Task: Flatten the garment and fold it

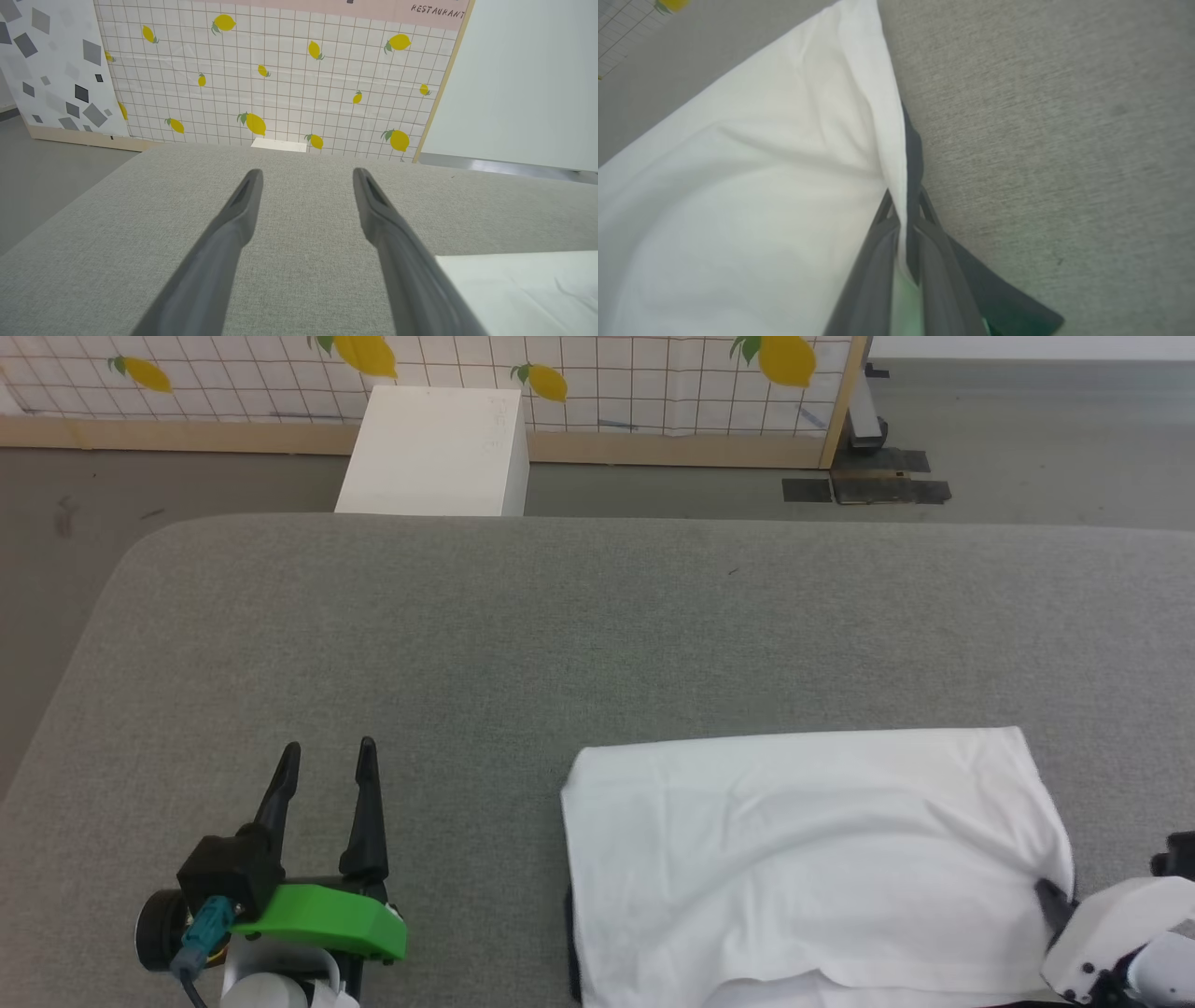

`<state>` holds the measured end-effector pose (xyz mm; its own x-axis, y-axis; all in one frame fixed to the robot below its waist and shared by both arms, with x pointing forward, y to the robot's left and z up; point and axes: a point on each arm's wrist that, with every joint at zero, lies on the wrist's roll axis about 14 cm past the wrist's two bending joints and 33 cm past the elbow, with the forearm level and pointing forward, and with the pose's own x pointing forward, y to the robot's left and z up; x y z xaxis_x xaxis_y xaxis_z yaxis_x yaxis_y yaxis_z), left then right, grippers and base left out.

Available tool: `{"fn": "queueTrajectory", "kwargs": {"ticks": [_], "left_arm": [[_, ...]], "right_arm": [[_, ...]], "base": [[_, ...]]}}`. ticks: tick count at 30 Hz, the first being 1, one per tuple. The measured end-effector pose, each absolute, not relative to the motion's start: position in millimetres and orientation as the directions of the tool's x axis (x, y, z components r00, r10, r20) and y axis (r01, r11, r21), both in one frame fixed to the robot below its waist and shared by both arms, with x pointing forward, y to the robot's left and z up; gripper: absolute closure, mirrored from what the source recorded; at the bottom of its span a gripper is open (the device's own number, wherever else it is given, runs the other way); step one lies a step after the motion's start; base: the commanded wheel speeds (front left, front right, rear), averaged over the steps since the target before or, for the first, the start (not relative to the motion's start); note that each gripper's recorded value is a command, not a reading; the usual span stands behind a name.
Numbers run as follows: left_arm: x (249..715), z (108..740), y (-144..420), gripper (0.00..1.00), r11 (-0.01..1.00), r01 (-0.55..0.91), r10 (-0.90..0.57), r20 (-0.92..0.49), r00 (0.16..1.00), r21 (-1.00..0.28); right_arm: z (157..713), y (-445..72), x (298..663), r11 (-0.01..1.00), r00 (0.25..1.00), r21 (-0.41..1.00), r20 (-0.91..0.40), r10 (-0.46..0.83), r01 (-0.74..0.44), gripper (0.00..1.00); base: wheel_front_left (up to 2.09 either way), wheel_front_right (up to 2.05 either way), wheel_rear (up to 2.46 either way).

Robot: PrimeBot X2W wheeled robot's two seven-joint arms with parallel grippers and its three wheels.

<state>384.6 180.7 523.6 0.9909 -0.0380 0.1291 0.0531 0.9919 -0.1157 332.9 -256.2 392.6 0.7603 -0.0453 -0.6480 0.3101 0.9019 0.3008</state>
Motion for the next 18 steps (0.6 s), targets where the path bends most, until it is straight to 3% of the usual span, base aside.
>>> {"fn": "queueTrajectory", "kwargs": {"ticks": [5,10,14,18], "left_arm": [[386,522,179,0.0,0.991,0.058,-0.044,0.125,0.991,-0.116],[388,521,177,0.0,0.991,0.065,-0.051,0.123,0.991,-0.118],[388,520,175,0.0,0.99,0.073,-0.058,0.121,0.991,-0.12],[388,521,174,0.0,0.99,0.075,-0.061,0.122,0.991,-0.116]], "right_arm": [[393,-299,312,0.892,0.721,0.195,-0.668,-0.184,0.408,1.0],[395,-311,301,0.892,0.704,0.15,-0.674,-0.224,0.427,1.0],[413,-300,311,0.914,0.753,0.156,-0.626,-0.201,0.373,1.0],[443,-266,326,0.958,0.817,0.164,-0.568,-0.103,0.235,1.0]], "base": [[0.0,0.0,0.0],[0.0,0.0,0.0],[0.0,0.0,0.0],[0.0,0.0,0.0]]}}
